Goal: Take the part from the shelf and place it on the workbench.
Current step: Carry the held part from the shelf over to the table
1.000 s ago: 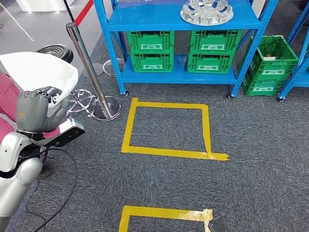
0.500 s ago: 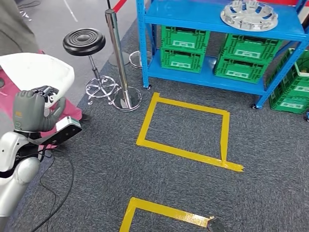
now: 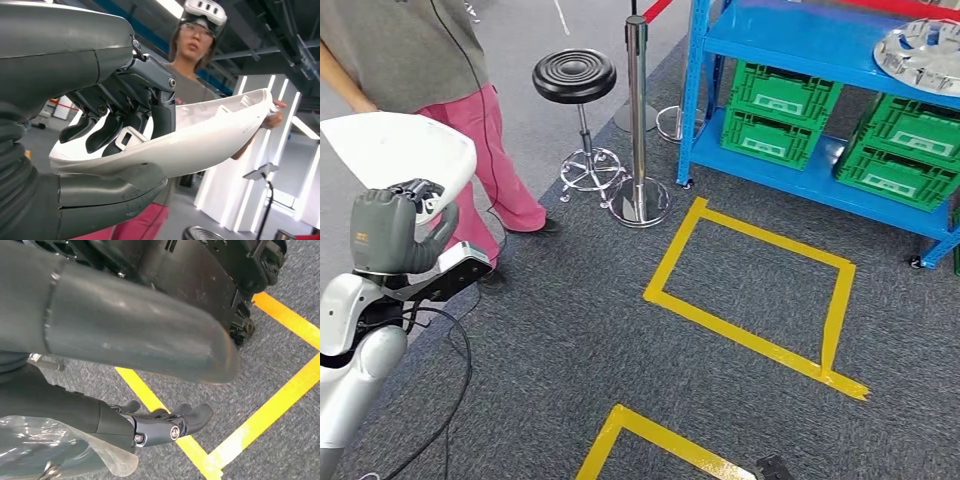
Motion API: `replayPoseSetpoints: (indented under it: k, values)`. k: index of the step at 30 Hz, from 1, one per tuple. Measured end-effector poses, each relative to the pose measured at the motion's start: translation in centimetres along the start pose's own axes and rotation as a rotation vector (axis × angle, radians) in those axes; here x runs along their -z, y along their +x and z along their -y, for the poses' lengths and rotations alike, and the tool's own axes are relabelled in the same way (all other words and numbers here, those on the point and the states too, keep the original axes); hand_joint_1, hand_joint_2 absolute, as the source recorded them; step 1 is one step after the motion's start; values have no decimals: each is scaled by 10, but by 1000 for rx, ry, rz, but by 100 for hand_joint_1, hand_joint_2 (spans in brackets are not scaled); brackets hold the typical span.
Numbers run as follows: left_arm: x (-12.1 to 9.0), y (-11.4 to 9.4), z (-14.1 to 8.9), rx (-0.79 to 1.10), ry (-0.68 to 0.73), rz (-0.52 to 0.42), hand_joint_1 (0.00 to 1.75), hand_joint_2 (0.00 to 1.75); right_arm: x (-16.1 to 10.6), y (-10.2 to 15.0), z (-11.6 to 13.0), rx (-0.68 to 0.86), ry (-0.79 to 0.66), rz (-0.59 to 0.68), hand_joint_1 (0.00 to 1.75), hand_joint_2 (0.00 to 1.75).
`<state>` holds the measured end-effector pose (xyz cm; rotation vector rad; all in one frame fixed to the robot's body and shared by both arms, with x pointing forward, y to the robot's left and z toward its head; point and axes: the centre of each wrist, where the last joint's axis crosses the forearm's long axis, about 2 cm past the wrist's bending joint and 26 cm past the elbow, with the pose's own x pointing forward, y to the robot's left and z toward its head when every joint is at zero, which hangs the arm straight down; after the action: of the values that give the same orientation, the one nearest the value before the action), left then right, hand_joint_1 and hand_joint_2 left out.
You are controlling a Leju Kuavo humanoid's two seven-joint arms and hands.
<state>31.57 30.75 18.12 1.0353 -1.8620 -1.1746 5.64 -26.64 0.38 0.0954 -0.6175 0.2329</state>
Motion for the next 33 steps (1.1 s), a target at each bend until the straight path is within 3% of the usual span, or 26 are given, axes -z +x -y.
replayPoseSetpoints:
  k: [33]
  values:
    - [16, 27, -1, -49, 41, -1, 173, 175, -20, -19, 12, 53, -16, 1, 0, 0]
